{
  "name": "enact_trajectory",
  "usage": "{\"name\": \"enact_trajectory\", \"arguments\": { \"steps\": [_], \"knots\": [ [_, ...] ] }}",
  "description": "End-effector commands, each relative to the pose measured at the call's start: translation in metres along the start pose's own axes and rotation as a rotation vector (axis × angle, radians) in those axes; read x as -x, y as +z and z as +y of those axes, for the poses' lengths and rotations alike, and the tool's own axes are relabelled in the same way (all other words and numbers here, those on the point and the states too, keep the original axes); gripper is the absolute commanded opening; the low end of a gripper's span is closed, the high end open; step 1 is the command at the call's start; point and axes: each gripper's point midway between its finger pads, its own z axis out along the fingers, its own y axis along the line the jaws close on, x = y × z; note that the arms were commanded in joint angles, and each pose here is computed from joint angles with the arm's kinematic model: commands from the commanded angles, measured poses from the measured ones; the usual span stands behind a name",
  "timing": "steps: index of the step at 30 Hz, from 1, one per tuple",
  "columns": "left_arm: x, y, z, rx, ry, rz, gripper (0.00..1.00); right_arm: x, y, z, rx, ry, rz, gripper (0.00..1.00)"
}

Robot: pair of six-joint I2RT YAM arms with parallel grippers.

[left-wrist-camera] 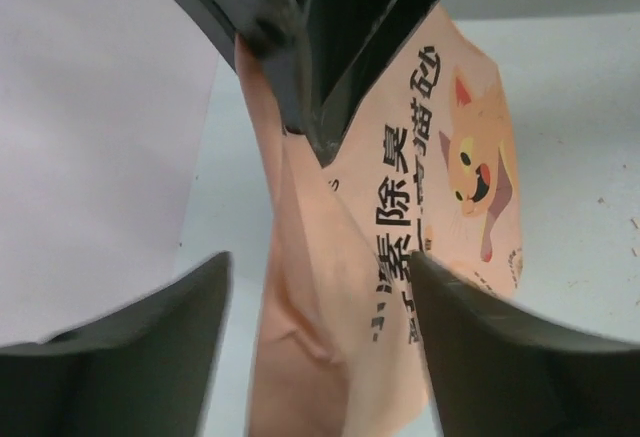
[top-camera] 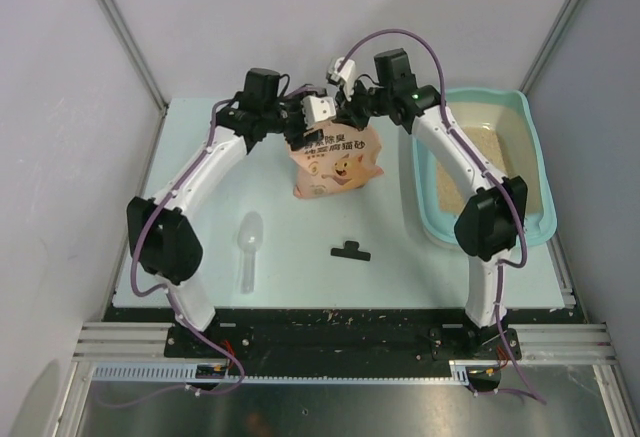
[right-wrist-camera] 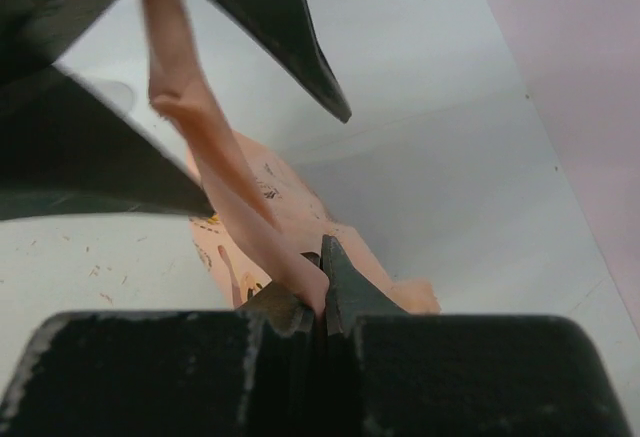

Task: Fill the litter box with clean litter

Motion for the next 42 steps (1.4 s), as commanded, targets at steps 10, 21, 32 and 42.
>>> {"name": "enact_trajectory", "arguments": {
  "steps": [10,21,32,42],
  "knots": [
    [0.034,-0.017,-0.042,-0.089,0.009,-0.098,0.0,0.065,-0.069,0.003,-0.128,0.201,-0.155,0.67],
    [0.052,-0.027,-0.083,-0.127,-0.014,-0.121,0.0,-0.018,-0.086,-0.048,-0.385,0.522,0.095,0.79],
    [0.071,-0.037,-0.068,-0.064,0.051,-0.143,0.0,-0.059,-0.09,-0.019,-0.368,0.631,0.187,0.79],
    [0.074,-0.034,-0.069,-0.059,0.039,-0.142,0.0,-0.073,-0.063,0.013,-0.274,0.675,0.235,0.79]
  ]
}}
